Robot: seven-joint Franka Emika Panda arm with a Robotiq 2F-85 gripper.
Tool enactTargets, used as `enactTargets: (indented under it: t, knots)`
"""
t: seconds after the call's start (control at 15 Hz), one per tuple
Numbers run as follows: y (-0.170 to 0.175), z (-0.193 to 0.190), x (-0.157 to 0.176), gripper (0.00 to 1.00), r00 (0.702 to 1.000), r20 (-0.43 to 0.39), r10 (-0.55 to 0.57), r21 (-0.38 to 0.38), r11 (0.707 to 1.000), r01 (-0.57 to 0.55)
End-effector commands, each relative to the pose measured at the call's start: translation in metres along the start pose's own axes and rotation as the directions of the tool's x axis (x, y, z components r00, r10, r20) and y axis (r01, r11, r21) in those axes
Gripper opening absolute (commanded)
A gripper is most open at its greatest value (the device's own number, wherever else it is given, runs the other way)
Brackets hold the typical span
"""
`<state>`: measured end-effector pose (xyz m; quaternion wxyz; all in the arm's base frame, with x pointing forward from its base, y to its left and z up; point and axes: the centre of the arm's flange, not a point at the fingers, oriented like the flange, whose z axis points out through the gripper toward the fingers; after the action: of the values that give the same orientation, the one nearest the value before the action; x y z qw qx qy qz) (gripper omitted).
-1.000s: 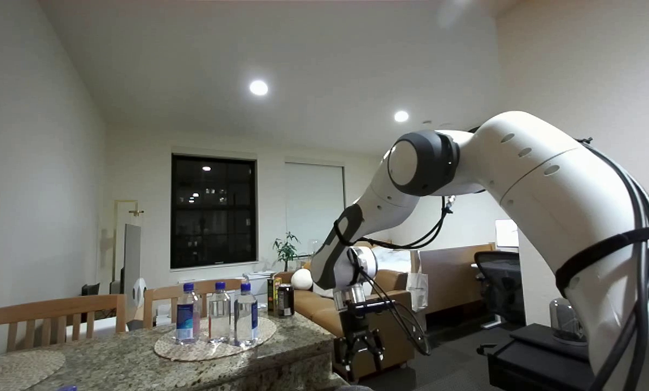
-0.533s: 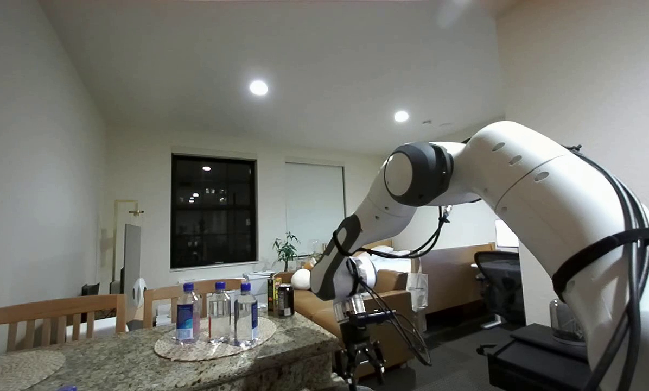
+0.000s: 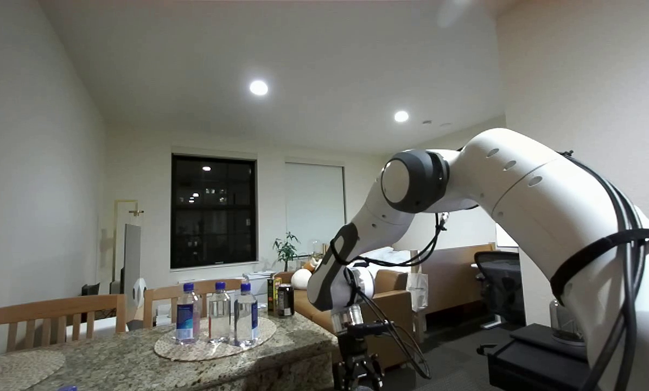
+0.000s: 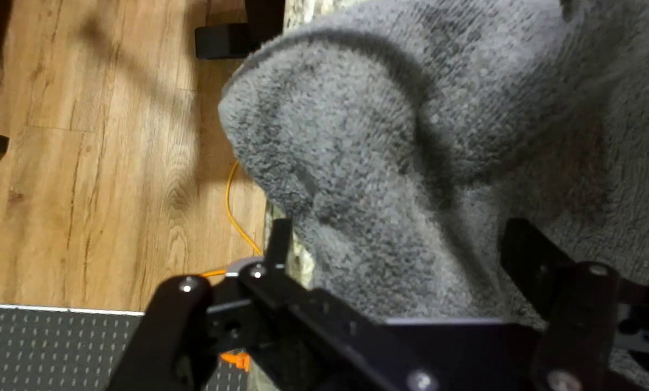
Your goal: Move the grey towel to the left.
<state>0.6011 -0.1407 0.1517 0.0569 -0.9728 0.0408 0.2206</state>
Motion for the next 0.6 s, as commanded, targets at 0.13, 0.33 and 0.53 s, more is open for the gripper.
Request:
enactTargets:
  t: [0.13, 0.33, 0.53]
  knots:
    - [0.003, 0.021, 0.004, 0.53, 1.0, -0.009, -0.008, 0.023, 1.0, 0.008]
    - [-0.002, 0.023, 0.001, 0.35, 1.0, -0.012, -0.007, 0.026, 1.0, 0.007]
    - [-0.011, 0.021, -0.002, 0.18, 1.0, -0.022, -0.003, 0.028, 1.0, 0.003]
